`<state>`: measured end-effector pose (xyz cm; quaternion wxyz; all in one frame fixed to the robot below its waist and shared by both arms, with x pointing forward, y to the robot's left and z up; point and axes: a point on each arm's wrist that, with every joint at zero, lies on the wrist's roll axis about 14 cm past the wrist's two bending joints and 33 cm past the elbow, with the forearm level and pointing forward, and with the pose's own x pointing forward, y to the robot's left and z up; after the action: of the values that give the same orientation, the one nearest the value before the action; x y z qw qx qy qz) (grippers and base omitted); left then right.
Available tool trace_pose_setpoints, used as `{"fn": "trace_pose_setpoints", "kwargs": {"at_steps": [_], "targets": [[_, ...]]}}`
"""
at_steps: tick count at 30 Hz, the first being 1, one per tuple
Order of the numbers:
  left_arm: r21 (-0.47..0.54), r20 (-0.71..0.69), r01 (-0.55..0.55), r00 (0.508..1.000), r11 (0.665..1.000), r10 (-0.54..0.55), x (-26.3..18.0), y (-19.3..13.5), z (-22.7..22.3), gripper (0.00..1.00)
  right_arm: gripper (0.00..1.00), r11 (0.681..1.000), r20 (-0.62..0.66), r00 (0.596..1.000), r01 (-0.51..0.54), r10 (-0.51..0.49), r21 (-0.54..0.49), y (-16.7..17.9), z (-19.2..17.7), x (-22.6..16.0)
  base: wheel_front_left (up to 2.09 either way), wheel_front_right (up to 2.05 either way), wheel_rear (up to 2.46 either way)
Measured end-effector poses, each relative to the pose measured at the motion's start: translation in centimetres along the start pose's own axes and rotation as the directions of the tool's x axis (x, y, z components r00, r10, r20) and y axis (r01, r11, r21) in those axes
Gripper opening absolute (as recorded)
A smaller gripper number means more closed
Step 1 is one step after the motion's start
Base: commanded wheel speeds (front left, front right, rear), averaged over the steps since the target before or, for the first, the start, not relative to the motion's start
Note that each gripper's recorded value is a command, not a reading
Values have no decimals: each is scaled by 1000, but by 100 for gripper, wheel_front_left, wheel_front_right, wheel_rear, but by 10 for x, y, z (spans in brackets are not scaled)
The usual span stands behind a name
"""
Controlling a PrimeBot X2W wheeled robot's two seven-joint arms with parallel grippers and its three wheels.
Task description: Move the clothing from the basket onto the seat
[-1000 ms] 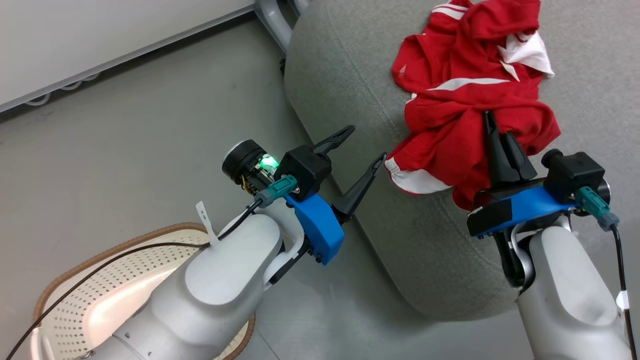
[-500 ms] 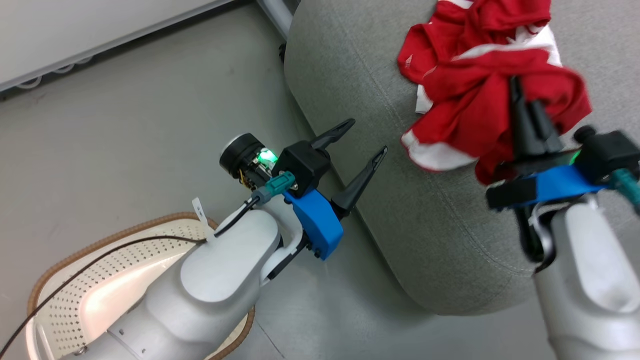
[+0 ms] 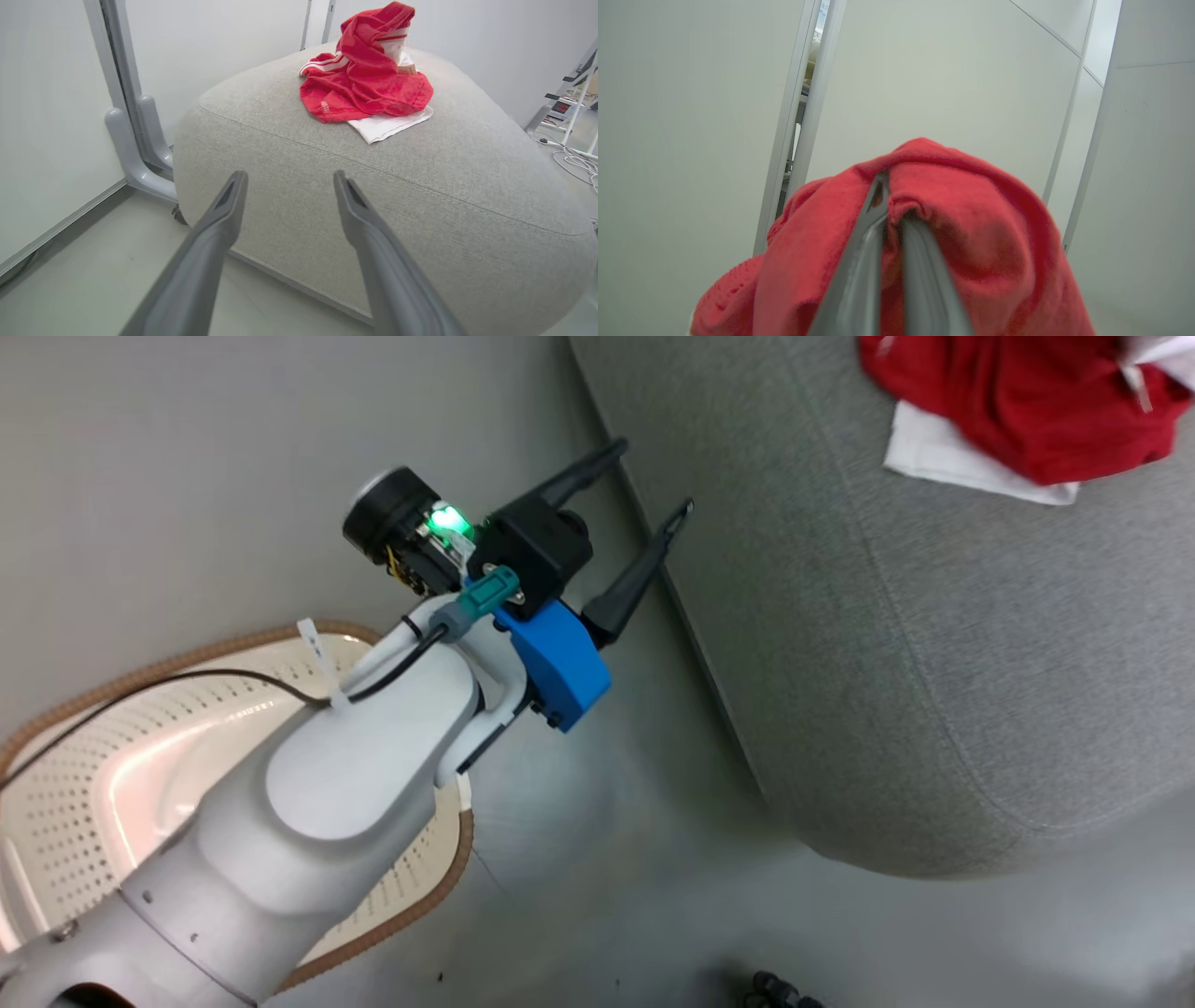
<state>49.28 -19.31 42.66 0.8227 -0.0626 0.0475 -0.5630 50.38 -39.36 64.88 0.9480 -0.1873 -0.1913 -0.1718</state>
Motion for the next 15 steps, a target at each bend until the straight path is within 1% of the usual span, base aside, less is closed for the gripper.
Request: {"fn": "trace_pose_setpoints", "kwargs": {"at_steps": [3,6,11,15], "targets": [[-17,-12,-15,1000,1000,15,0,16,-18,100,0,998,15,999,48,-48,-42,-18,-7,13,0,0,0],[-35,-31,-30,999,999,29,-2,30,-40,100,0,994,-23,997,77,-79,-81,-31,-30,19,0,0,0],[-69,-58,-50,997,996,46,-7,45,-72,100,0,987,-156,979,112,-130,-116,-43,-88,12,0,0,0],[-81,-69,-73,995,994,68,-13,56,-88,100,0,988,-281,951,98,-127,-116,-33,-139,-4,0,0,0]]}}
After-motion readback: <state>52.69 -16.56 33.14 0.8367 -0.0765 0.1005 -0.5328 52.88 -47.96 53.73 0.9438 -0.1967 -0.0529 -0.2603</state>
